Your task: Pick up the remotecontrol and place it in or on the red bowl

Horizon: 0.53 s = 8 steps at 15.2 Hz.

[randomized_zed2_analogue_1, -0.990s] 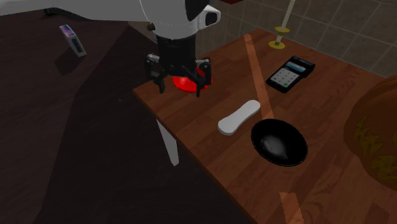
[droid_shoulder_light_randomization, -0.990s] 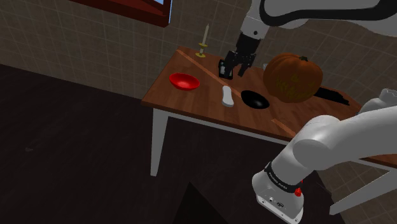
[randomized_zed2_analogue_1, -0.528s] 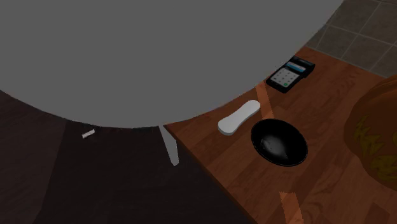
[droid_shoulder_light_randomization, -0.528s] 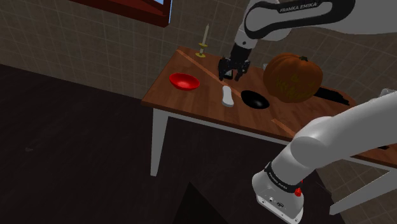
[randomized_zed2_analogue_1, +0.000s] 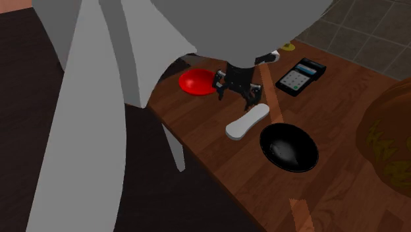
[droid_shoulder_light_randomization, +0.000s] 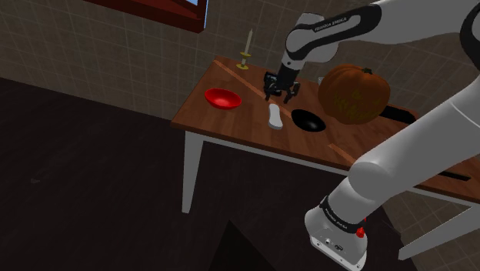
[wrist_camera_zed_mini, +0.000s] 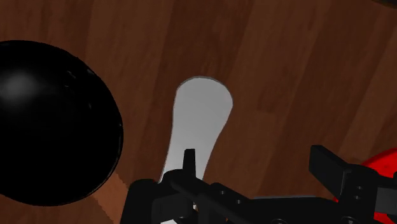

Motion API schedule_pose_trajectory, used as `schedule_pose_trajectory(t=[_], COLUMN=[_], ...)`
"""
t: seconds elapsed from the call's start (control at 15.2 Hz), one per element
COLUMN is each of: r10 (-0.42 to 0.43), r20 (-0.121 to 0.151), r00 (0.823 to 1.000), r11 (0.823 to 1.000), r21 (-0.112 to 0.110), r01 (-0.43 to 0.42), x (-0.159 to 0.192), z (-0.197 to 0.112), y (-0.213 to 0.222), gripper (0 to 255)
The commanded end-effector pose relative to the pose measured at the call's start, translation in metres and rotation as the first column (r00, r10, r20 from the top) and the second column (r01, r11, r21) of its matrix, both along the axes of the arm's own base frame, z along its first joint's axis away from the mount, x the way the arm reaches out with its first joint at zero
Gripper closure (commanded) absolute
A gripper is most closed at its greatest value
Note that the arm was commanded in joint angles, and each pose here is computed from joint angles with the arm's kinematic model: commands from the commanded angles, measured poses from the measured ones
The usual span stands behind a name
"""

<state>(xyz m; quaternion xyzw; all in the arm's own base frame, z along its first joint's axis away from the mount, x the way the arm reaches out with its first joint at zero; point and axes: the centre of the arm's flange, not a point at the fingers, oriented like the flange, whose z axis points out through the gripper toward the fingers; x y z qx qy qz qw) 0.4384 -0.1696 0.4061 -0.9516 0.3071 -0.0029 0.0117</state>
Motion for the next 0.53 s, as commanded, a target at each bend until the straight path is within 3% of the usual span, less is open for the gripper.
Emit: schedule_pose_trajectory(t=[0.0,0.33,0.46], r10=[-0.061,-0.206,-0.216], r20=[-0.002,-0.009,-0.009], r00=[0.998,0.978,0.976], r11=[0.998,0.978,0.976], r21=[-0.001,-0.002,-0.002], r01=[0.061,0.206,0.216], x=[0.006,0.012,0.012], z=[-0.019,-0.058,-0.066], y=[-0.02,-0.073,-0.077], gripper=[0,0,0])
